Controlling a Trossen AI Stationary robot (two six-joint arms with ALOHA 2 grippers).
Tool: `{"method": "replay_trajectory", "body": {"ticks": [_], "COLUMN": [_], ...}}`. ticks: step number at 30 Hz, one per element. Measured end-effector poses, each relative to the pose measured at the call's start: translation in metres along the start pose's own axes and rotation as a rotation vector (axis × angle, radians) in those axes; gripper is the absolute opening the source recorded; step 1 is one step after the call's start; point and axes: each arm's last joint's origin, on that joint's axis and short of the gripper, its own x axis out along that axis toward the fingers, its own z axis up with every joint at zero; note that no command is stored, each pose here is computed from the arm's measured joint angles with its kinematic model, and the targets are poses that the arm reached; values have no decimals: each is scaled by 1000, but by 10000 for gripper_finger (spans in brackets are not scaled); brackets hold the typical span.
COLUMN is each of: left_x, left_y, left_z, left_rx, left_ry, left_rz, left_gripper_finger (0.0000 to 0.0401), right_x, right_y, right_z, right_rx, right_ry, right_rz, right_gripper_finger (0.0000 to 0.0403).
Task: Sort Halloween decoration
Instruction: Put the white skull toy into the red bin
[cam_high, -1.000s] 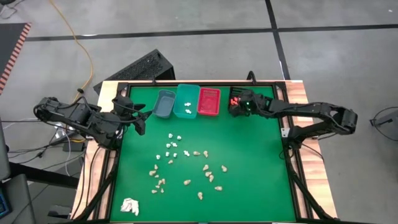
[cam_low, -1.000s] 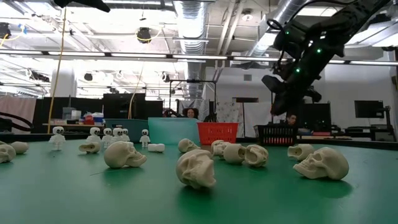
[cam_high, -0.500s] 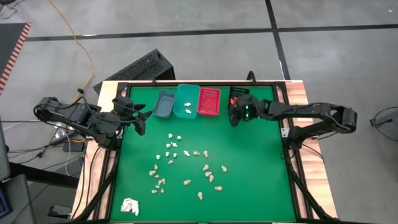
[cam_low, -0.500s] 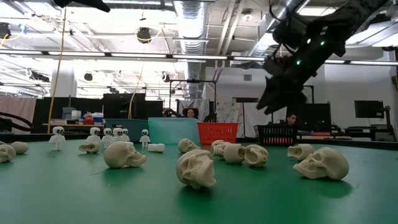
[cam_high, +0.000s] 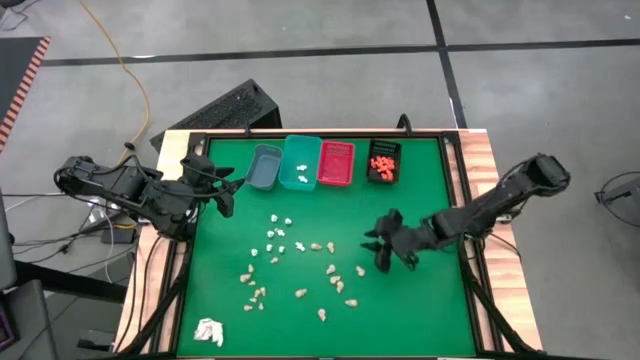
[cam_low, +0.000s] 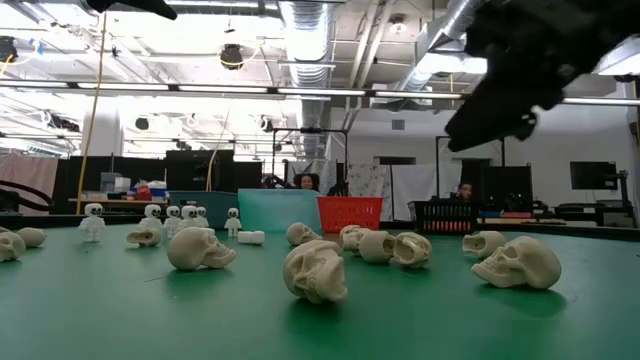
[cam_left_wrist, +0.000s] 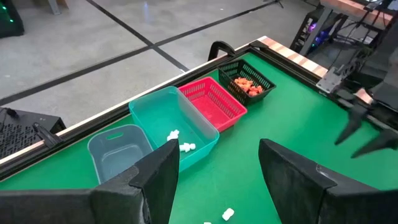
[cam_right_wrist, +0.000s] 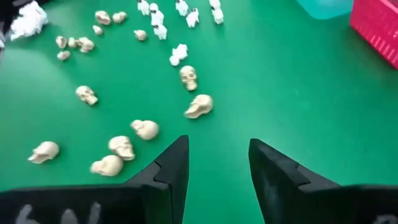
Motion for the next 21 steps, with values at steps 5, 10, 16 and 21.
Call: {"method": "replay_trajectory", "body": {"ticks": [5,10,16,21], "left_x": [0,0,0,0], "left_y": [0,-1,-1,0], "left_z": [0,-1,-2,-3], "left_rx": [-12,-27,-57,-58], "left_ry": [0,19,39,50], "left_rz": [0,-20,-33,-31], "left_gripper_finger": [210,210,210,210], "right_x": [3,20,38,54], "right_y": [19,33,40,50], "right_z": [-27,-46,-61,-68], "right_rx": [-8,0,3,-29], "right_ry": [9,19,47,66], "right_rz": [-20,7,-19,-49], "right_gripper_finger": [161,161,161,161]}}
